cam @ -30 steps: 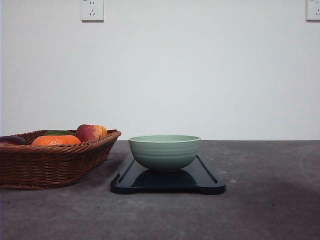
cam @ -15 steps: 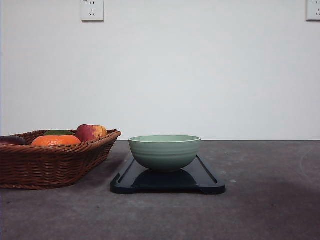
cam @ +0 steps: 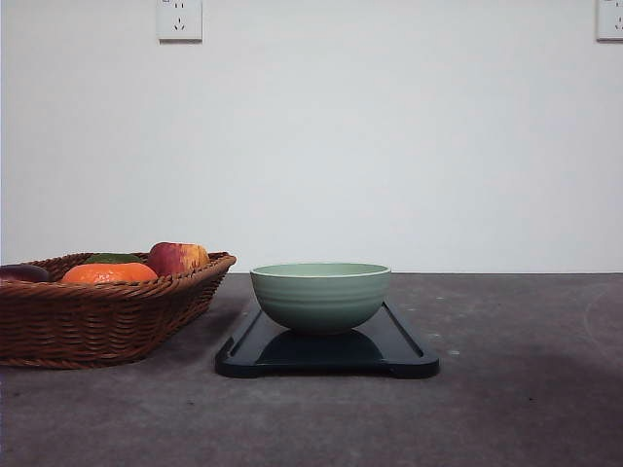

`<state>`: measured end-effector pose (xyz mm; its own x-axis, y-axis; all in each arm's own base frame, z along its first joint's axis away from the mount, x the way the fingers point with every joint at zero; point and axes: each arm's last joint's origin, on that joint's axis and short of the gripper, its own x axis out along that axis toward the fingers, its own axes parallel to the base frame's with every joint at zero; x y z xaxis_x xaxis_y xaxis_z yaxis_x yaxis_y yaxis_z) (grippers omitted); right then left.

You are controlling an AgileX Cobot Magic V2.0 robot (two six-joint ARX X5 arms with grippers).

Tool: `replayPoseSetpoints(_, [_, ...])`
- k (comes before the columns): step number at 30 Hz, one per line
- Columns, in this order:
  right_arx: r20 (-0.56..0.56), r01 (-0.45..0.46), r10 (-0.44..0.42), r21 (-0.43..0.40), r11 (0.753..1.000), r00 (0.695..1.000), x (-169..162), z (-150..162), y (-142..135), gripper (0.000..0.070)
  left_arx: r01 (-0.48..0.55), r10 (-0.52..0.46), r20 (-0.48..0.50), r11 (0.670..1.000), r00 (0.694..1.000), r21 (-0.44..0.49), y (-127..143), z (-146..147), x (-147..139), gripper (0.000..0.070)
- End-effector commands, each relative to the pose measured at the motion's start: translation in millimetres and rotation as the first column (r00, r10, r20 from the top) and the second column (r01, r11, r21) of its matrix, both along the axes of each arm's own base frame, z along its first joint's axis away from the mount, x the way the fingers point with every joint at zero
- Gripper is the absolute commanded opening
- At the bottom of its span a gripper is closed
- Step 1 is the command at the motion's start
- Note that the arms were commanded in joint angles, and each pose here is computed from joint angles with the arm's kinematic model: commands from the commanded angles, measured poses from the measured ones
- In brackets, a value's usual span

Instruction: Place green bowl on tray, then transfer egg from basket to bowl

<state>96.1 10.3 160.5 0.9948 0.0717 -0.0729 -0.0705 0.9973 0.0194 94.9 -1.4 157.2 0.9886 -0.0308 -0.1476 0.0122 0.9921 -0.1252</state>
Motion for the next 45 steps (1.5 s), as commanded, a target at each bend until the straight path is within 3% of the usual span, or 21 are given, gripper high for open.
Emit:
replayPoseSetpoints(1, [0.006,0.004,-0.004,0.011,1.0,1.0,0.3,-0.4,-0.1,0.0033,-0.002,0.002,-0.001,1.0,1.0,0.007,0.1,-4.8,1.1,0.0])
replayPoseSetpoints(45, [0.006,0.003,-0.003,0.011,1.0,1.0,0.3,-0.4,-0.1,0.0033,-0.002,0.002,-0.001,1.0,1.0,0.007,0.1,-4.8,1.1,0.0])
